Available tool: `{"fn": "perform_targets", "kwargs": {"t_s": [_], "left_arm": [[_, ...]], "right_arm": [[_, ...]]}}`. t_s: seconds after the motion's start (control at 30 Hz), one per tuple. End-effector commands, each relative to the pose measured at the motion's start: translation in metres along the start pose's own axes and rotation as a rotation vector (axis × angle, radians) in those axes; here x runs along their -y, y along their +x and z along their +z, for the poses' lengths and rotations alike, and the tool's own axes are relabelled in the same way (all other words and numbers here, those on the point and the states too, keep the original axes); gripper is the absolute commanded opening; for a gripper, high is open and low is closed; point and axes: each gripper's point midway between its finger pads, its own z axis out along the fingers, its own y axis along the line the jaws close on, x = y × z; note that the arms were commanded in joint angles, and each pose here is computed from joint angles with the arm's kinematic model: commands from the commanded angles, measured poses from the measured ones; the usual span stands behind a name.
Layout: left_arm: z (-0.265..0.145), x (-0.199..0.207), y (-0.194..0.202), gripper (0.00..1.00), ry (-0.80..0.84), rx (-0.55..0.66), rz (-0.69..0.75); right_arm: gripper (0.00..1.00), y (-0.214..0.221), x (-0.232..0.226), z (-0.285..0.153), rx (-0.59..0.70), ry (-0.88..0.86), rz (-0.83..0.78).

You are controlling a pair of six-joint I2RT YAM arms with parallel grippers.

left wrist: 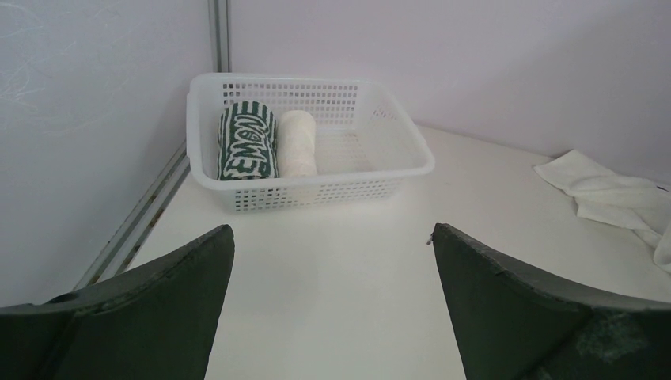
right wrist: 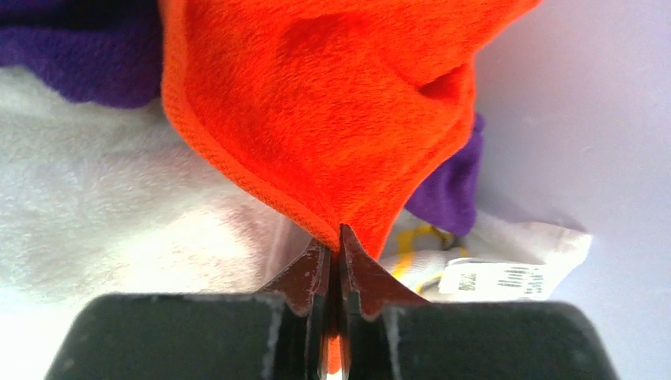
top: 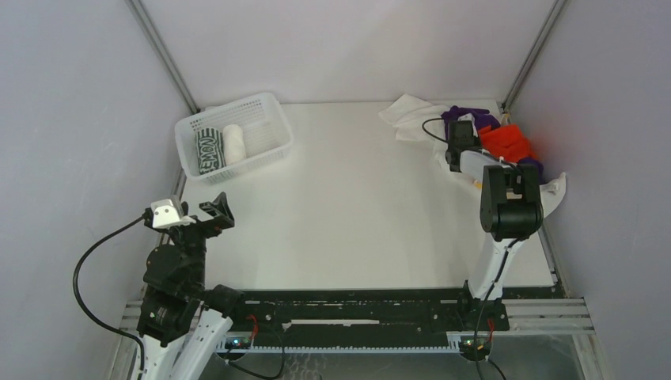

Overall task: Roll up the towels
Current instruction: Pick up the towel at the corner of the board, then place the towel at the center of the board.

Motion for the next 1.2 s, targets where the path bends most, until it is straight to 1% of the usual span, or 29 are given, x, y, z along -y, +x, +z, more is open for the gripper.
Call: {"fn": "perform_targets", "kwargs": {"t_s": [0.0, 0.07, 0.13, 0.27, 0.4, 0.5, 0.67, 0.8, 0.9, 1.03, 1.1, 1.17], "left_arm": [[0.002, 0.003, -0.003, 1.00, 0.018, 0.029, -0.001], [0.001, 0.003, -0.004, 1.00, 0.019, 0.034, -0.004], [-0.001, 0.003, -0.007, 1.00, 0.019, 0.044, -0.013], [-0.004, -0.002, -0.011, 1.00, 0.002, 0.068, -0.045], [-0.006, -0.002, -0.012, 1.00, 0.005, 0.084, -0.079], [-0.006, -0.001, -0.010, 1.00, 0.012, 0.095, -0.108], [-0.007, 0.007, -0.010, 1.00, 0.052, 0.112, -0.144], [-0.007, 0.015, -0.010, 1.00, 0.095, 0.109, -0.161], [-0.009, 0.027, -0.010, 1.00, 0.152, 0.074, -0.173], [-0.014, 0.045, -0.007, 1.00, 0.234, -0.019, -0.179], [-0.018, 0.053, -0.004, 1.00, 0.267, -0.065, -0.198], [-0.021, 0.058, 0.003, 1.00, 0.283, -0.116, -0.223]], "right_arm": [[0.00, -0.058, 0.060, -0.041, 0.150, 0.115, 0.136], [0.00, -0.082, 0.081, -0.069, 0.226, 0.141, 0.183], [0.00, -0.109, 0.107, -0.107, 0.318, 0.185, 0.226], [0.00, -0.156, 0.159, -0.199, 0.523, 0.264, 0.267], [0.00, -0.178, 0.192, -0.283, 0.682, 0.304, 0.262], [0.00, -0.183, 0.193, -0.339, 0.790, 0.257, 0.242], [0.00, -0.176, 0.166, -0.419, 0.951, 0.099, 0.203], [0.00, -0.160, 0.123, -0.472, 1.052, -0.119, 0.177], [0.00, -0.146, 0.081, -0.503, 1.114, -0.301, 0.147], [0.00, -0.130, 0.019, -0.542, 1.182, -0.539, 0.059], [0.02, -0.120, -0.018, -0.554, 1.183, -0.657, -0.015], [0.02, -0.113, -0.057, -0.559, 1.160, -0.737, -0.061]]}}
